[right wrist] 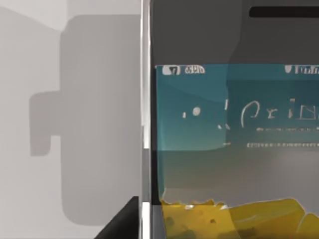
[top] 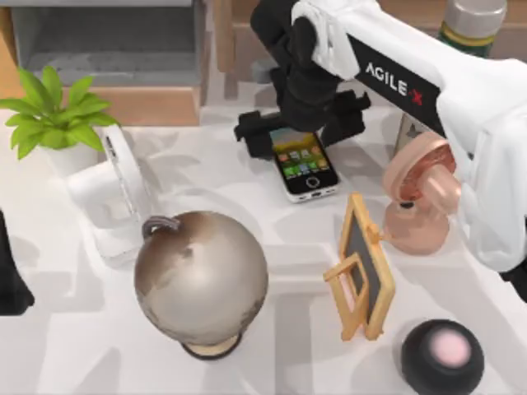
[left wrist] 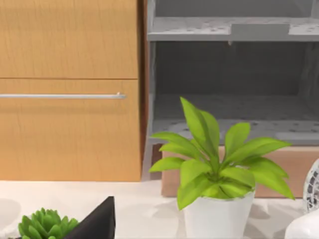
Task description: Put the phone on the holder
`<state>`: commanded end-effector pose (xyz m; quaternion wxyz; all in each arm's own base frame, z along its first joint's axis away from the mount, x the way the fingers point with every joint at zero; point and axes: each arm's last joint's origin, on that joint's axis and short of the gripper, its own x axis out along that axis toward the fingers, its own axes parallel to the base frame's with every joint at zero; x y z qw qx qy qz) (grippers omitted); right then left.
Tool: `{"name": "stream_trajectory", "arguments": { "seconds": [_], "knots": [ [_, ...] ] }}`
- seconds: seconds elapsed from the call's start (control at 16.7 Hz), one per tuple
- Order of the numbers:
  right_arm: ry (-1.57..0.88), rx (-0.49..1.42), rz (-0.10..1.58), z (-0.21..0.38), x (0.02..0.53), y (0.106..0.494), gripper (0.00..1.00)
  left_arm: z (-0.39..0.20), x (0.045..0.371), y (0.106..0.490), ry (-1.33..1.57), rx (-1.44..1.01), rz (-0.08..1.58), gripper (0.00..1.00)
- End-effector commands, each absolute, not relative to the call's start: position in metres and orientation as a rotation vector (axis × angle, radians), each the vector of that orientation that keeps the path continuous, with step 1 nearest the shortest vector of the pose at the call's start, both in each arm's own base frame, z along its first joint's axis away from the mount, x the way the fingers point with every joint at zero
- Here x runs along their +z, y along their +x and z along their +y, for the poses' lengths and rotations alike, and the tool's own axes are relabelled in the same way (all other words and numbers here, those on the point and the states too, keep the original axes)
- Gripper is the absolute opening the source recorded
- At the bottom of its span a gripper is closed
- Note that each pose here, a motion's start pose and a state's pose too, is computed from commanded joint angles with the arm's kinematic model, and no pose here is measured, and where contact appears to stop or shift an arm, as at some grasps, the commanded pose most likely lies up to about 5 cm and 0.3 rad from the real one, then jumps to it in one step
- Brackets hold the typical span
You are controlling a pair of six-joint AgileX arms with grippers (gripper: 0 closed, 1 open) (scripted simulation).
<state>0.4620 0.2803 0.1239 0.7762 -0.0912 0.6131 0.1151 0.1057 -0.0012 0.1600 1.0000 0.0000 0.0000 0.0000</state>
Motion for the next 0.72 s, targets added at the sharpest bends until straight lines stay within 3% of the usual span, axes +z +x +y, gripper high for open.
{"name": "stream_trajectory", "arguments": {
  "seconds": [0.48,0.72],
  "knots": [
    [-0.193,0.257,1.319,0.281,0.135,0.461,0.00,-0.001,0.160,0.106,0.000,0.000,0.000,1.00],
    [-0.171,0.369,1.252,0.288,0.179,0.447,0.00,-0.001,0.160,0.106,0.000,0.000,0.000,1.00]
  ]
}}
